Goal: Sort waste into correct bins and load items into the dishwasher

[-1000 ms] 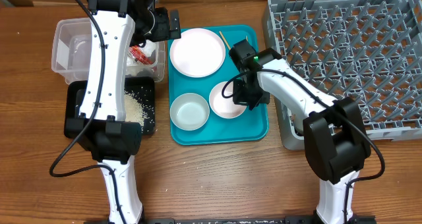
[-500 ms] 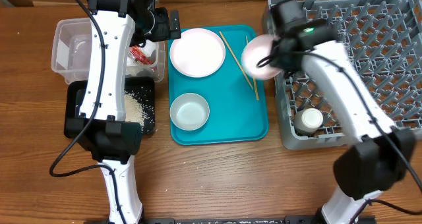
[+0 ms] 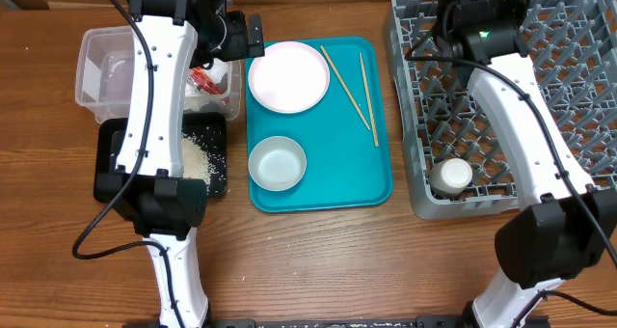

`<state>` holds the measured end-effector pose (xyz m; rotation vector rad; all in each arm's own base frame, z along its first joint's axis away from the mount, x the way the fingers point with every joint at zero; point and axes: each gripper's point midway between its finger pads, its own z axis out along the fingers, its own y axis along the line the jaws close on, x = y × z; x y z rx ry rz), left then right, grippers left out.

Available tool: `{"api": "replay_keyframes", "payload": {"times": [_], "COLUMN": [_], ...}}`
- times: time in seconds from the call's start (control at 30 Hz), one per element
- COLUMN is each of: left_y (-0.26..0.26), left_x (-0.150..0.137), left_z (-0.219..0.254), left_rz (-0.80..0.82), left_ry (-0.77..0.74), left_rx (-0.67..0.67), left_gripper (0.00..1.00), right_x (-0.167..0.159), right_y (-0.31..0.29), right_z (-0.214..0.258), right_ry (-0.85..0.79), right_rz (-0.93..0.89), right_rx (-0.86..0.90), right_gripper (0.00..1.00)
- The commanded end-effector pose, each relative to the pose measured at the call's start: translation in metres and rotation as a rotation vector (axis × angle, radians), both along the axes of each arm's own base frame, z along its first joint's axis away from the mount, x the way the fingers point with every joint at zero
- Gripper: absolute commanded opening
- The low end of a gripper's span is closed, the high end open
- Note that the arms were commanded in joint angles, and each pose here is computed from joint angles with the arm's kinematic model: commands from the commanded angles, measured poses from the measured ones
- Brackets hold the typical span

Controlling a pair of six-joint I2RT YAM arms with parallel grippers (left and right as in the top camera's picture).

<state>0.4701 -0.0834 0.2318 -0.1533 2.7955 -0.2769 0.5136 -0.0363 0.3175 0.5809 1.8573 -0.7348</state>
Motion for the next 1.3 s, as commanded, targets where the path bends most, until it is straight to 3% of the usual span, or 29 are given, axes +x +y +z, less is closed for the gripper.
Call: {"api": "replay_keyframes", "payload": {"times": [0.0,0.4,0.9,1.27], "left_y": [0.001,0.001,0.001,0.001], "left_x": [0.001,0.001,0.001,0.001], "left_z": [0.009,0.009,0.009,0.009], "left_rz": [0.002,0.002,0.002,0.002], "left_ry": [-0.025,-0.025,-0.025,-0.025], "left_rx": [0.002,0.003,0.003,0.003], "left_gripper": [1.00,1.00,1.00,1.00], "right_x": [0.009,0.038,0.062,0.060], "right_y": [-0.006,0.005,0.022,0.042], "right_z": [-0.010,-0.100,-0.140,-0.152], "right_ry": [0.114,0.386,0.362,0.401], "right_rz": [-0.041,-0.012,0.057,0.097], "right_rx": [-0.166,-0.330,-0.293,-0.311], "right_gripper": [0.04,0.04,0.04,0.04]}}
